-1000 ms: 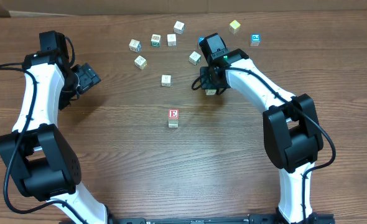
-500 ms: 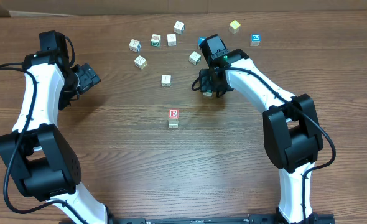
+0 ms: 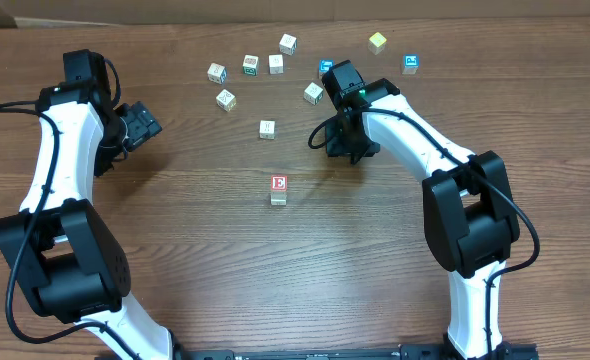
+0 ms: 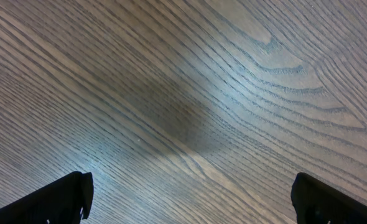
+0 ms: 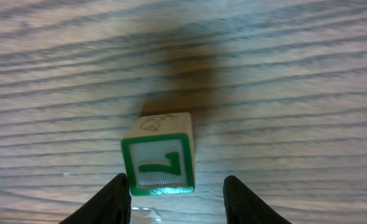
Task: Form a tower
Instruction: 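Close the right gripper on the green-bordered block, then lift the green-bordered block with the right gripper, then carry the green-bordered block left over the 'E' block tower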
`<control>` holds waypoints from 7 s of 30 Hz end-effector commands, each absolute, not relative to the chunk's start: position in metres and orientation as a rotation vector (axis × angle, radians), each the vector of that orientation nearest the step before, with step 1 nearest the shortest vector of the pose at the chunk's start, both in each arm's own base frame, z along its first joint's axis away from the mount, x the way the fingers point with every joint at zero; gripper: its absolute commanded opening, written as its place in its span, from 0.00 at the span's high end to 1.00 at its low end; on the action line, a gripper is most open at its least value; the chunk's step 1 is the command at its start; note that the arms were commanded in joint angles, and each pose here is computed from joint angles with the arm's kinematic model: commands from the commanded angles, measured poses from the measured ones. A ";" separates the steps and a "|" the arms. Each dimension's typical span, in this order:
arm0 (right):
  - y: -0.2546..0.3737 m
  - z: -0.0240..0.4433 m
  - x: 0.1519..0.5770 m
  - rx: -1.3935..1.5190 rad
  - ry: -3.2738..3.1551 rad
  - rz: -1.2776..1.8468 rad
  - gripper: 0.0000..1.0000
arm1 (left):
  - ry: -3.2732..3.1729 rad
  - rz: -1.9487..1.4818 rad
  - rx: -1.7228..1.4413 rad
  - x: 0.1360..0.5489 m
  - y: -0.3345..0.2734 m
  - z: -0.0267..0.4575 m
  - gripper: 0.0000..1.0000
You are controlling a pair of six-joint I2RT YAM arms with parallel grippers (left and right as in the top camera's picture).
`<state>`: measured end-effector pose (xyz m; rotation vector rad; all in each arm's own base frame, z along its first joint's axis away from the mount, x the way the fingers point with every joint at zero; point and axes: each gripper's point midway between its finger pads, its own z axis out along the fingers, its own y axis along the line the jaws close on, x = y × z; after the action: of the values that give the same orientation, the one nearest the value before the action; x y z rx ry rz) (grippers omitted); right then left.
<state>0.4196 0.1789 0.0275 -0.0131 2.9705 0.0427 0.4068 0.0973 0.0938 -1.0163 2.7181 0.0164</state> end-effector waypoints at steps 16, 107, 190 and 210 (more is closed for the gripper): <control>0.179 0.033 0.438 0.035 2.882 0.032 0.51 | 2.722 0.016 -0.996 0.409 0.097 0.094 0.00; 0.185 0.025 0.439 -0.033 2.875 0.076 0.65 | 2.722 0.017 -0.996 0.409 0.097 0.094 0.00; 0.213 0.220 0.379 0.098 2.978 0.436 0.82 | 2.722 0.017 -0.996 0.409 0.097 0.094 0.00; 0.271 0.201 0.324 0.076 2.991 0.154 0.87 | 2.722 0.016 -0.996 0.409 0.097 0.094 0.00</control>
<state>0.3250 0.2708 0.2057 0.0199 3.0193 0.2233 0.4068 0.0972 0.0938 -1.0162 2.7182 0.0158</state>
